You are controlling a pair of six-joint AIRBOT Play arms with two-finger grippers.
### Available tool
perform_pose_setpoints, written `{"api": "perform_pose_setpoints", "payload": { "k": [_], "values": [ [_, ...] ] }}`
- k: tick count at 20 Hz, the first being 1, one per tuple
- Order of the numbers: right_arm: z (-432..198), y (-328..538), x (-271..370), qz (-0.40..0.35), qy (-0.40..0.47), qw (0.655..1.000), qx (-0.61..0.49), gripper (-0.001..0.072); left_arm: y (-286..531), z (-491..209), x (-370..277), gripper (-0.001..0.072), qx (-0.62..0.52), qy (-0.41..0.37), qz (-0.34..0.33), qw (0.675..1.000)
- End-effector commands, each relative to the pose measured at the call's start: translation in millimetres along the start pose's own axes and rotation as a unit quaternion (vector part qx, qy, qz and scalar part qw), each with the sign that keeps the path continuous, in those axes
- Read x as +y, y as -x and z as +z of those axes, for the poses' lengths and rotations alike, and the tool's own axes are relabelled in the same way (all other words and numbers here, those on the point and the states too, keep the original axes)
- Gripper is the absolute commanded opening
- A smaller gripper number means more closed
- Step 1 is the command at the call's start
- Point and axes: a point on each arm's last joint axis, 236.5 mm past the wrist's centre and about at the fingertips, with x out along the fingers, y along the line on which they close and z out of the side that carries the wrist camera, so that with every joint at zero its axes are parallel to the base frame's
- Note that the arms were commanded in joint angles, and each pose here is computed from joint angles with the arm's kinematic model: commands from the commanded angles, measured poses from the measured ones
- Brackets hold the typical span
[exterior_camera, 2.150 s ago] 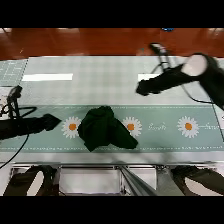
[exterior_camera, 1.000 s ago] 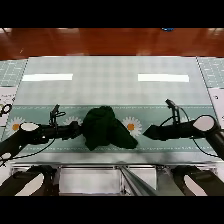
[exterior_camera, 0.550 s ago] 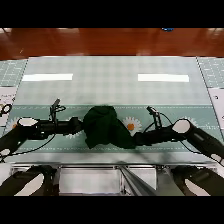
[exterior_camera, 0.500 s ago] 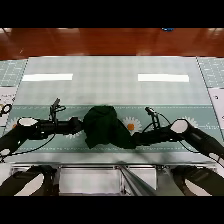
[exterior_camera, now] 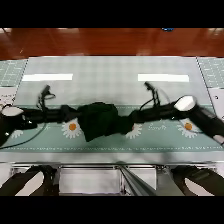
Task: Fold the shirts.
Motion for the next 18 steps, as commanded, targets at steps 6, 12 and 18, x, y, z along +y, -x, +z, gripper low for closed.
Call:
{"api": "perform_pose_setpoints", "payload": {
  "k": [6, 12, 18],
  "values": [
    [127.3, 271.9, 116.4, -0.128, 0.19, 0.937, -0.263, 0.0021, 159.1, 117.1, -200.6, 0.0017, -0.172, -0.245, -0.021, 0.954],
    [72.3, 389.9, 174.7, -0.229, 0.249, 0.849, -0.405, 0.0021, 245.3, 87.6, -292.4, 0.0017, -0.3, -0.406, 0.132, 0.853],
    [2.3, 448.8, 169.1, -0.307, 0.205, 0.803, -0.468, 0.0022, 291.2, 32.8, -300.4, 0.0017, -0.356, -0.432, 0.245, 0.792]
  ]
}}
